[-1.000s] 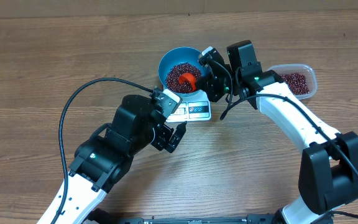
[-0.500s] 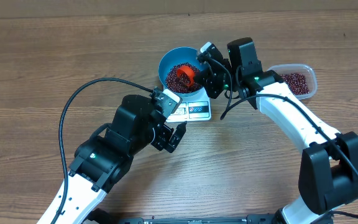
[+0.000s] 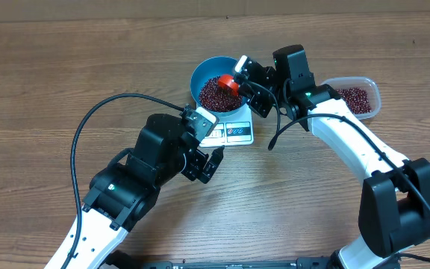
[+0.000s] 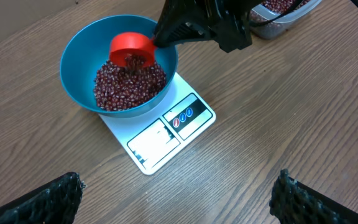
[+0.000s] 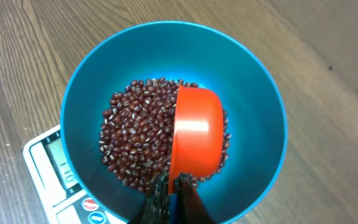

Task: Scoop item into bowl and weigh 150g on scale
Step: 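Tilt the scoop with the right gripper to pour beans into the bowl, then move the empty scoop back over the bean tub with the right gripper, then lower the scoop into the beans and drag it through with the right gripper, then lift the filled scoop and carry it left over the teal bowl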

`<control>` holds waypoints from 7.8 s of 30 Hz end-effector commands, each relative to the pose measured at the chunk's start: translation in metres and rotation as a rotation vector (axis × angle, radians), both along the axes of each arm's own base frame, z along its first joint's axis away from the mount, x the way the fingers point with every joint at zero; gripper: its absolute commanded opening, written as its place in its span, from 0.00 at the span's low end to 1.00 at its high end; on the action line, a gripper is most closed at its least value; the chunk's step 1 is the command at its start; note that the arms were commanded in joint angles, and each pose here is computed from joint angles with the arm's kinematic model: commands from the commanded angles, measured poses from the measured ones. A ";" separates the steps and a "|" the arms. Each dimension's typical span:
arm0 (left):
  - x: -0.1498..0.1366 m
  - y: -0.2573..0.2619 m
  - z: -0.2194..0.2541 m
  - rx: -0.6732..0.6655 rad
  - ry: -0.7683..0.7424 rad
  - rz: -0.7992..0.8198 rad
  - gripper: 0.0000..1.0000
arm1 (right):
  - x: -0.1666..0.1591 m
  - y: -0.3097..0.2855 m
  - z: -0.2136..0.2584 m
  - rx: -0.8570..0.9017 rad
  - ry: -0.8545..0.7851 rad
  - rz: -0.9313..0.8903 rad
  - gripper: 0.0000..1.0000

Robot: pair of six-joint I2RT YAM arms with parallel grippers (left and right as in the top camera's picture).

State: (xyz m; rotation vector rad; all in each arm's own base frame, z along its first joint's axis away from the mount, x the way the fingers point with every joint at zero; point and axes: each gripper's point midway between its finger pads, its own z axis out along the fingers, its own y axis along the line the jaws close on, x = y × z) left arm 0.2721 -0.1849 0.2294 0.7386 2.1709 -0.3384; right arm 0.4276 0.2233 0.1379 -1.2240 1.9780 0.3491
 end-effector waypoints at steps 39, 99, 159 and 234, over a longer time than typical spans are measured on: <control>0.000 0.000 -0.005 0.013 0.005 -0.015 0.99 | -0.006 -0.192 0.086 -0.095 -0.012 -0.753 0.04; 0.000 0.000 -0.005 0.013 0.005 -0.016 1.00 | -0.038 -0.271 -0.056 -0.088 0.518 -0.883 0.04; 0.000 0.000 -0.005 0.013 0.005 -0.015 0.99 | -0.040 -0.273 -0.042 0.445 0.685 -0.828 0.04; 0.000 0.000 -0.005 0.013 0.005 -0.015 1.00 | -0.017 -0.045 0.061 0.770 0.607 -0.050 0.04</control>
